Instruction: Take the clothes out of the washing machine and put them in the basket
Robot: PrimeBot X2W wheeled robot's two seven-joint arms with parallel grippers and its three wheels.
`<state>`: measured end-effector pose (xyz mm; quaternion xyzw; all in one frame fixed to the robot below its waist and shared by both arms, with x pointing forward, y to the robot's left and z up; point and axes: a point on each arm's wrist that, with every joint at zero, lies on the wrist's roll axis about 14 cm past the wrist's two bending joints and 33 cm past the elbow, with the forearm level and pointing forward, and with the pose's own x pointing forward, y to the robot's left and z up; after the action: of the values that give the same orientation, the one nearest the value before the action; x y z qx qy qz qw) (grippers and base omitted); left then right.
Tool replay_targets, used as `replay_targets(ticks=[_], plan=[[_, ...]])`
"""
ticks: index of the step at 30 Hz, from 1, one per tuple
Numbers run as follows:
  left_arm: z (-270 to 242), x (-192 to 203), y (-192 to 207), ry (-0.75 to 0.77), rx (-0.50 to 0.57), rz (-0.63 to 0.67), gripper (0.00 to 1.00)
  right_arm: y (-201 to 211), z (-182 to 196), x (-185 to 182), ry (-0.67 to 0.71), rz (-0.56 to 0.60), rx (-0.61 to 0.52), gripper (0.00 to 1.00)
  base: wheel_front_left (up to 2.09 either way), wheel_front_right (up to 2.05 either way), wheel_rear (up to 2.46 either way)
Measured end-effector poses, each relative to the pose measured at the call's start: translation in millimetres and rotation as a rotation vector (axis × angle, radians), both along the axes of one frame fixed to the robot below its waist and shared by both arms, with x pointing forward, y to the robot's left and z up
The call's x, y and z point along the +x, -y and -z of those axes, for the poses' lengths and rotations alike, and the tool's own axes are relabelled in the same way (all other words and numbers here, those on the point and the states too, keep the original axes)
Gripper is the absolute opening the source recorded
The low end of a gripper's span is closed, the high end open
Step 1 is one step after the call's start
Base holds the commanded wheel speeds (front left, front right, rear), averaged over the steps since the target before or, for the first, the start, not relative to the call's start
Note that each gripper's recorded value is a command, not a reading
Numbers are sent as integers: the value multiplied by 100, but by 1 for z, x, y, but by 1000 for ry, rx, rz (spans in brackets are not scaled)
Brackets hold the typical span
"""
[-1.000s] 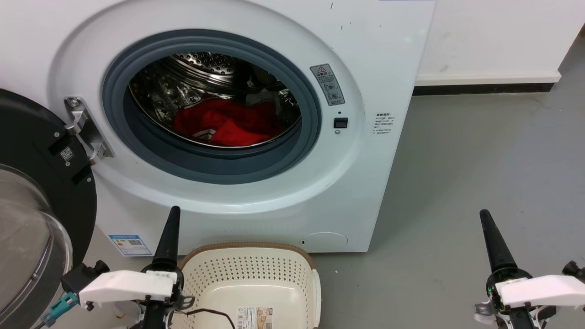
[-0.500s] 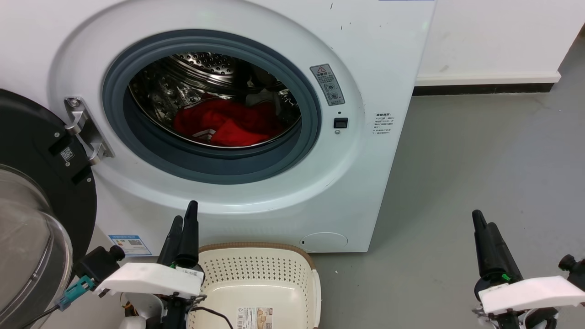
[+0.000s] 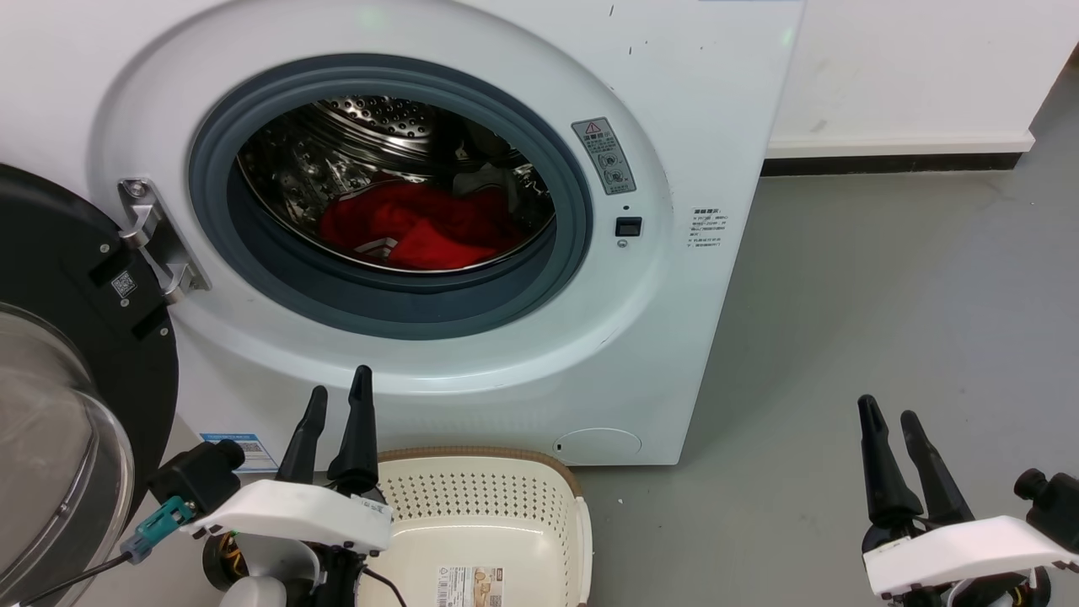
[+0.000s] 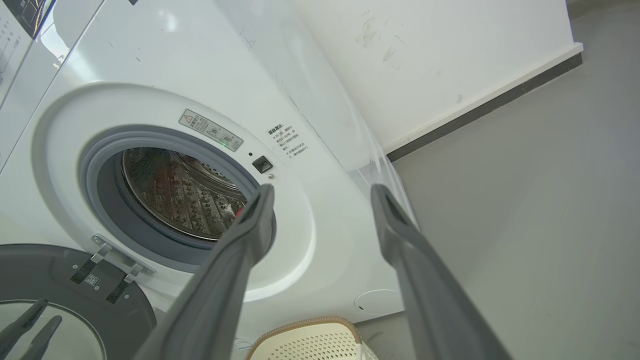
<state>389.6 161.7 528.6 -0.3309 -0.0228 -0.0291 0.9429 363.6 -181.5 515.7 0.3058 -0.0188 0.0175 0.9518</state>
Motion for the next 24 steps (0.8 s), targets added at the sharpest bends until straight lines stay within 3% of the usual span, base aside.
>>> replay_targets(ticks=[24], plan=[[-2,-4,14,48,327,2,100,-8,-3,-8,26,-28,-294,100,0,0,0]])
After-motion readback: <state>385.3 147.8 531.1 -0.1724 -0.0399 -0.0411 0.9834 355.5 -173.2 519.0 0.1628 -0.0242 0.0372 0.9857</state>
